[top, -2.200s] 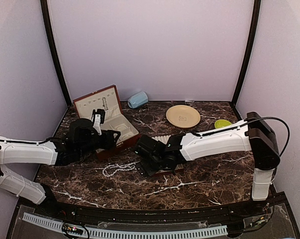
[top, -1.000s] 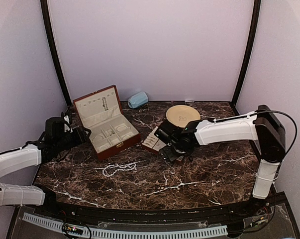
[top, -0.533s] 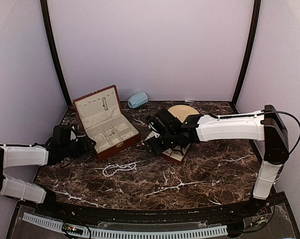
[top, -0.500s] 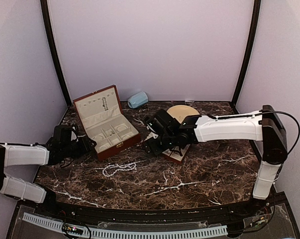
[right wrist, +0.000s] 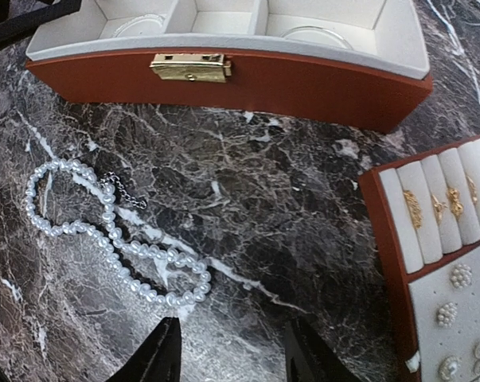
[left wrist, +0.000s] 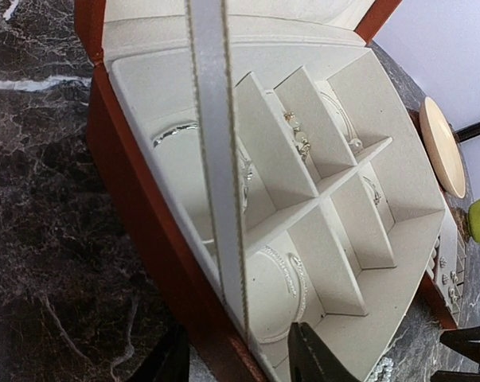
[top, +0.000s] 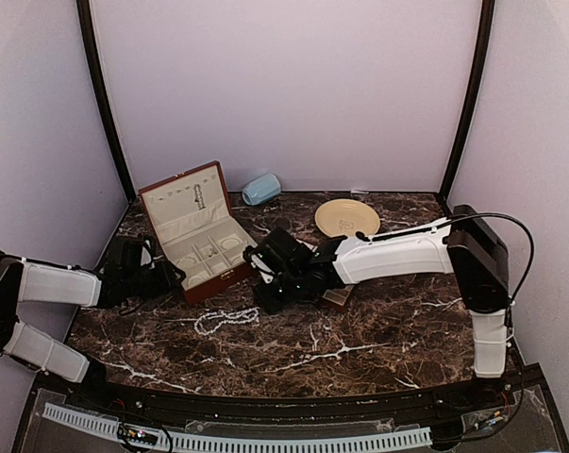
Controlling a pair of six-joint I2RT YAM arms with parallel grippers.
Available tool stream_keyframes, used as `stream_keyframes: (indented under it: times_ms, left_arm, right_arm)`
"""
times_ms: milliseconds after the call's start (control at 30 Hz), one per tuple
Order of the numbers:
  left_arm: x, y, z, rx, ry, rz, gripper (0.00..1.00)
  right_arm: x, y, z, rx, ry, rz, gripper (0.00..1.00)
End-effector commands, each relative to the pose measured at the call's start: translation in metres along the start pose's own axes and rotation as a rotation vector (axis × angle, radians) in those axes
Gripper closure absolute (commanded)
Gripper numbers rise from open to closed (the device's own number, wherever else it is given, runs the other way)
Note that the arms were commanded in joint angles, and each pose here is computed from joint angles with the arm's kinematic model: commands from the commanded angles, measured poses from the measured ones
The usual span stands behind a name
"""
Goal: Organize the mixed jewelry
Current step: Pick up the necklace from the center of the board.
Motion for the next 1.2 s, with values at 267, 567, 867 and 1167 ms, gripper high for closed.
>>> stream_keyframes:
  times_ms: [267,567,867,1167]
  left_arm:
    - [-0.002,-0.002,0.009,-0.045,0.060,0.019,0.58]
    - [-0.003,-0.004,0.012,-0.071,0.073,0.027,0.64]
    - [-0.005,-0.002,0.010,-0.119,0.069,0.032,0.65]
    - [-0.011,-0.007,0.008,-0.209,0.045,0.064,0.69]
  right_arm:
    - [-0.035,0.004,0.026,0.043,0.020,-0.020,0.68]
    - [-0.050,-0.008,0.017,0.104,-0.065,0.031,0.75]
    - [-0.063,-0.021,0.013,0.131,-0.094,0.080,0.88]
    - [-0.040,-0.010,0.001,0.083,-0.154,0.017,1.00]
Point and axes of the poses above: each gripper's point midway between its finger pads, its own x axis back along the fingers, its own z axis along the line the jaws close on, y = z × x, the point moved 5 cm from there along x, back along the fingers, and after that the axes turned 5 degrees about -x, right-handed, at the moved point
